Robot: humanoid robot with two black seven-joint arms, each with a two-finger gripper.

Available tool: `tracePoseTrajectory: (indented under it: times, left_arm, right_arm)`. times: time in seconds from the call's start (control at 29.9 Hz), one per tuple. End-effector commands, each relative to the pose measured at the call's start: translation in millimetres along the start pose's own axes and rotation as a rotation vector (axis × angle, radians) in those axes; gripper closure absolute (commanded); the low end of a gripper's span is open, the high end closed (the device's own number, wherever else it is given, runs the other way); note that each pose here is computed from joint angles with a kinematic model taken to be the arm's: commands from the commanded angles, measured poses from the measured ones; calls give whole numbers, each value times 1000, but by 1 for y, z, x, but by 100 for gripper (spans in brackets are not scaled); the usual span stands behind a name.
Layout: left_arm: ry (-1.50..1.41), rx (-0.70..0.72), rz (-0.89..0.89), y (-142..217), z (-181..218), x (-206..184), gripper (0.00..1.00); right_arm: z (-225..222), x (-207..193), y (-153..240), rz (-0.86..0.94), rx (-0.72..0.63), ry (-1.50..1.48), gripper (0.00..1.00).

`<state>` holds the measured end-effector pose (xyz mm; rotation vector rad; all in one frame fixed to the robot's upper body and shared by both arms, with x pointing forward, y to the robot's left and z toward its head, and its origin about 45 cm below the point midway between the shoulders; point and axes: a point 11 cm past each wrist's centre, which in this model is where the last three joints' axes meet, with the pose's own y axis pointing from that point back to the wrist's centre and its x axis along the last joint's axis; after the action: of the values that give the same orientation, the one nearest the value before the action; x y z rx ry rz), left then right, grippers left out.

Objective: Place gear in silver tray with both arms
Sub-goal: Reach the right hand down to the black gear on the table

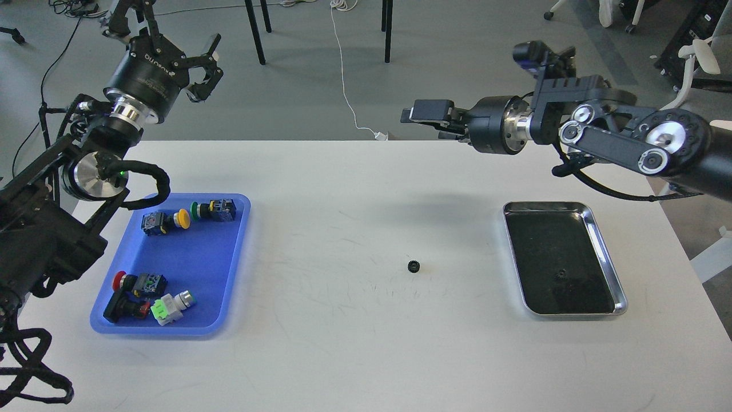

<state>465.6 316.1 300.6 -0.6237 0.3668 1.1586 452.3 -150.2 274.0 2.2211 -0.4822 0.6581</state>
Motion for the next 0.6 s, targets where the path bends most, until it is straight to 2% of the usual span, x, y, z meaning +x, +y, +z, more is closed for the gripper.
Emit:
tracePoseTrajectory:
  times: [0.0, 0.33, 0.57]
  left_arm:
    - [42, -33, 32, 18, 2, 16, 2]
    - [62, -45, 31, 26, 2, 16, 2]
    - [61, -44, 32, 26, 2, 16, 2]
  right_arm:
    - [-16, -24, -20, -103, 1, 139, 1]
    - [-23, -89, -42, -382, 53, 491, 1]
    - [3, -118, -41, -558, -42, 688, 1]
